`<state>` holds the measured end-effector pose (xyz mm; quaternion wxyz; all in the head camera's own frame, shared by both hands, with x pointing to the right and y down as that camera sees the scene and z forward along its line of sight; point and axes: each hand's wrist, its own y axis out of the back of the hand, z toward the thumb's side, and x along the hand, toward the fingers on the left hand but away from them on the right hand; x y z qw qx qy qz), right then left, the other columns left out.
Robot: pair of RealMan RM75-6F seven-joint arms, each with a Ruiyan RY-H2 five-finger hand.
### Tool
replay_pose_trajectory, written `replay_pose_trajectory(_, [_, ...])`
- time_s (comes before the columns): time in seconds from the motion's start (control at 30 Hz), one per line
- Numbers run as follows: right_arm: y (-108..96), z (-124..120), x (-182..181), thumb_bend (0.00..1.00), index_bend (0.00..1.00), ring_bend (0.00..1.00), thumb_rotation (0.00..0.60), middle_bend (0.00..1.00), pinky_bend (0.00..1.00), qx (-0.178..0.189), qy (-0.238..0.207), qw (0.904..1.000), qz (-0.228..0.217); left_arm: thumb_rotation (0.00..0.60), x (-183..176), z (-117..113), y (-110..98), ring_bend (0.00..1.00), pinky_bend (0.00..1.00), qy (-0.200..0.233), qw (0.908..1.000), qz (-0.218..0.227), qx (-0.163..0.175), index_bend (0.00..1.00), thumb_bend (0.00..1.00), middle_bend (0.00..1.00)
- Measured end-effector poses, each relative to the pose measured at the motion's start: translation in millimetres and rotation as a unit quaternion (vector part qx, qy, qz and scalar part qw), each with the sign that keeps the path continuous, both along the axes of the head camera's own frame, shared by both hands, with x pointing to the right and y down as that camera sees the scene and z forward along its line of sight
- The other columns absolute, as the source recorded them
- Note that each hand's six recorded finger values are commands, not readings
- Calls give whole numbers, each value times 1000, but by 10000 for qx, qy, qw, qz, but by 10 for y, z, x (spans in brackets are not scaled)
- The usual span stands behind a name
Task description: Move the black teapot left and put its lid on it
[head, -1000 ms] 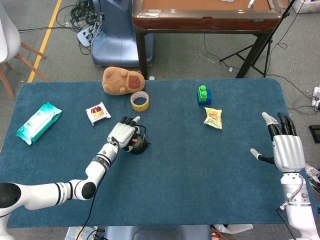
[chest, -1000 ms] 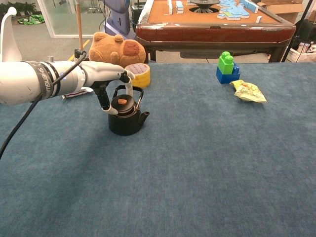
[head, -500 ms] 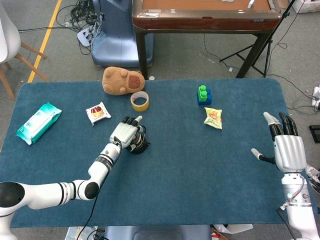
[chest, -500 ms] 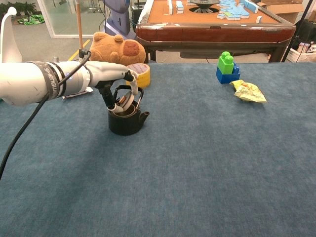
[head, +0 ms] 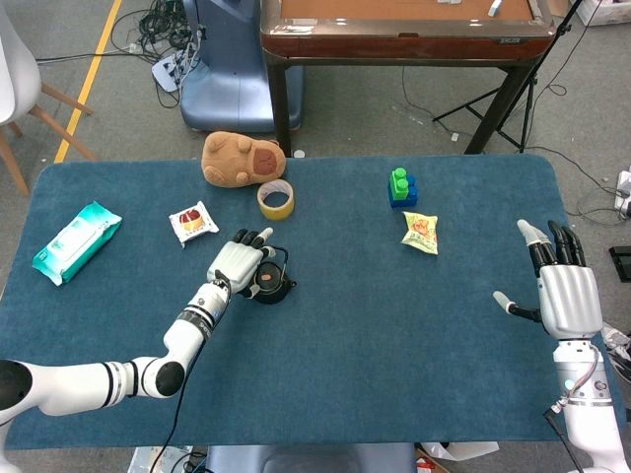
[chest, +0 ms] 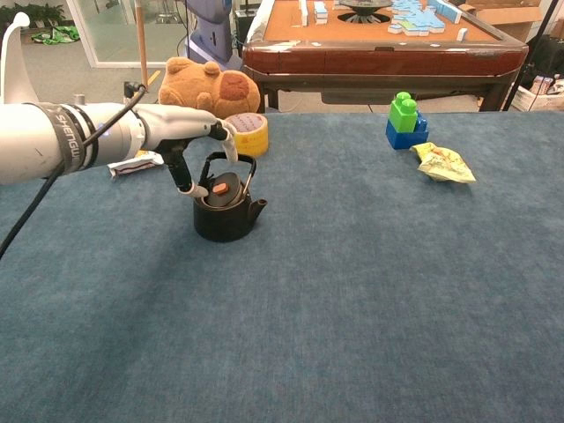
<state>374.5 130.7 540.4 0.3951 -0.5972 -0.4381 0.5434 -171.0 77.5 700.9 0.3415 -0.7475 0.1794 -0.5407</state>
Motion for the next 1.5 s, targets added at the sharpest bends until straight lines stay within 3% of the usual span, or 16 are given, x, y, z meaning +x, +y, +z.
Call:
replay_pose_trajectory(0.1, [1, -4, -8, 0, 93, 0, 600, 180, 11, 8, -5, 10000, -6, 513, -37, -20, 22, 0, 0, -6, 10000, 7, -42, 268, 280, 0])
replay_pose_trajectory(0.2, [4, -7, -12, 0, 93, 0, 600, 180, 11, 10, -7, 10000, -6, 385, -39, -20, 52, 0, 0, -9, 10000, 34, -93, 276, 280, 0])
replay_pose_trajectory(0.33, [10, -18, -4, 0, 93, 0, 600, 180, 11, 19, 3, 10000, 5, 344, 1, -10, 80, 0, 0, 2, 9999, 83, -127, 280, 280, 0])
replay_pose_trajectory(0.97, [22, -35, 27, 0, 93, 0, 600, 180, 11, 44, 8, 10000, 42, 339, 103, 49, 214, 0, 0, -45, 9993, 304, -226, 281, 281, 0])
replay_pose_trajectory(1.23, [9, -47, 39, 0, 92, 0, 600, 180, 11, 62, 26, 10000, 50, 345, 51, -82, 102, 0, 0, 262, 9995, -70, -157, 279, 281, 0])
replay_pose_trajectory(1.4, [-25, -71, 65, 0, 93, 0, 600, 180, 11, 111, 33, 9999, 92, 372, -137, -217, 26, 0, 0, 373, 9989, -296, -24, 269, 280, 0])
replay_pose_trajectory(1.5, [-45, -80, 95, 0, 93, 0, 600, 180, 11, 116, 60, 9998, 132, 476, -293, -313, -10, 0, 0, 407, 9981, -449, 122, 264, 281, 0])
